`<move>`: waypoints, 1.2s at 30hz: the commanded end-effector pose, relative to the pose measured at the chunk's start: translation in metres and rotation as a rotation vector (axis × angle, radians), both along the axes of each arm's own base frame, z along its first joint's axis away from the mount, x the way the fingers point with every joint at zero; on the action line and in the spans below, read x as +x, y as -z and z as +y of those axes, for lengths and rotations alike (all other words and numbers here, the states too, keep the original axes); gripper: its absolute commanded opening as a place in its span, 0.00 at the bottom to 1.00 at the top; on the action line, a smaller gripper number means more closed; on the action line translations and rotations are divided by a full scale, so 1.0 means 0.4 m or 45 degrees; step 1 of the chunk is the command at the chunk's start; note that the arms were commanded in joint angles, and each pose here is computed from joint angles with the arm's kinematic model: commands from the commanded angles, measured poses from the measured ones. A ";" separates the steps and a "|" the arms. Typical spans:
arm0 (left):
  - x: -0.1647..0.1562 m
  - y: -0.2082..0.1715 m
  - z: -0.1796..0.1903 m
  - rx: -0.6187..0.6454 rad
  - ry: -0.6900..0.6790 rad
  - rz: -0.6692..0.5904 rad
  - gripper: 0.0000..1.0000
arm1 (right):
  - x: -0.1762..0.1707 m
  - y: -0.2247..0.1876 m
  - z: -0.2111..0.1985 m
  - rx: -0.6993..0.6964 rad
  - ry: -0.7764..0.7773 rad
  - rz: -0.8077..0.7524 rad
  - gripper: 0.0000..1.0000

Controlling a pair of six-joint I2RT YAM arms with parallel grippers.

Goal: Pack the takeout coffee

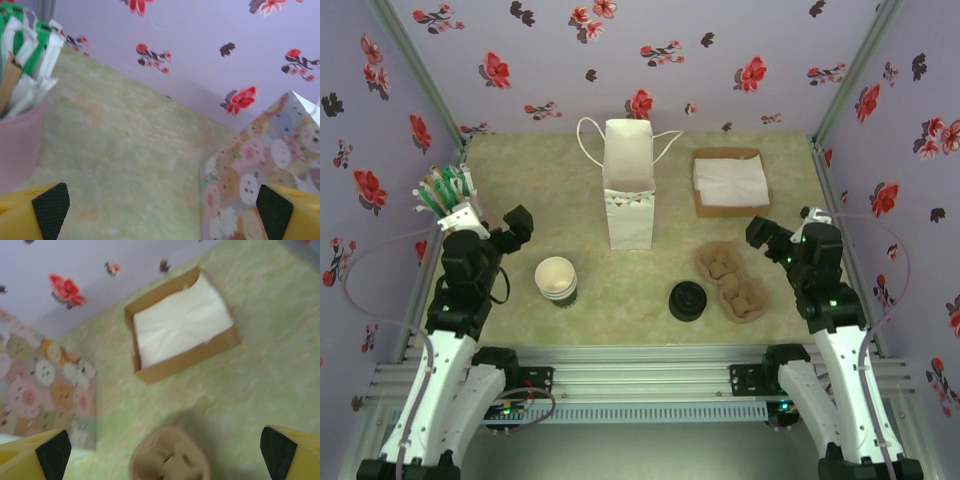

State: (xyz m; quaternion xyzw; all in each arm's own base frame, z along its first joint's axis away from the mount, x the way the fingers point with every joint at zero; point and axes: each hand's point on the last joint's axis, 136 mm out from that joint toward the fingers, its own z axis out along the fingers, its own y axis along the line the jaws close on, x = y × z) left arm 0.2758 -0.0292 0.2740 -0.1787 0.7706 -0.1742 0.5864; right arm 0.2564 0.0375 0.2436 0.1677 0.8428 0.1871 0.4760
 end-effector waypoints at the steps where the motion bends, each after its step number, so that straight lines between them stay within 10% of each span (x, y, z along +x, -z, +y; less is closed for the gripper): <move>1: -0.085 0.053 -0.032 -0.089 0.101 0.181 0.99 | -0.027 0.025 0.092 0.225 -0.179 0.098 0.96; 17: -0.251 0.195 0.023 -0.243 -0.091 0.567 0.99 | -0.066 -0.053 0.482 -0.180 -0.747 0.249 0.78; 27: -0.298 0.222 0.029 -0.329 -0.153 0.683 0.57 | -0.099 -0.011 0.825 -0.472 -1.093 0.385 0.70; 36: -0.291 0.281 -0.028 -0.445 -0.038 0.795 0.51 | -0.097 0.061 1.007 -0.584 -1.220 0.491 0.54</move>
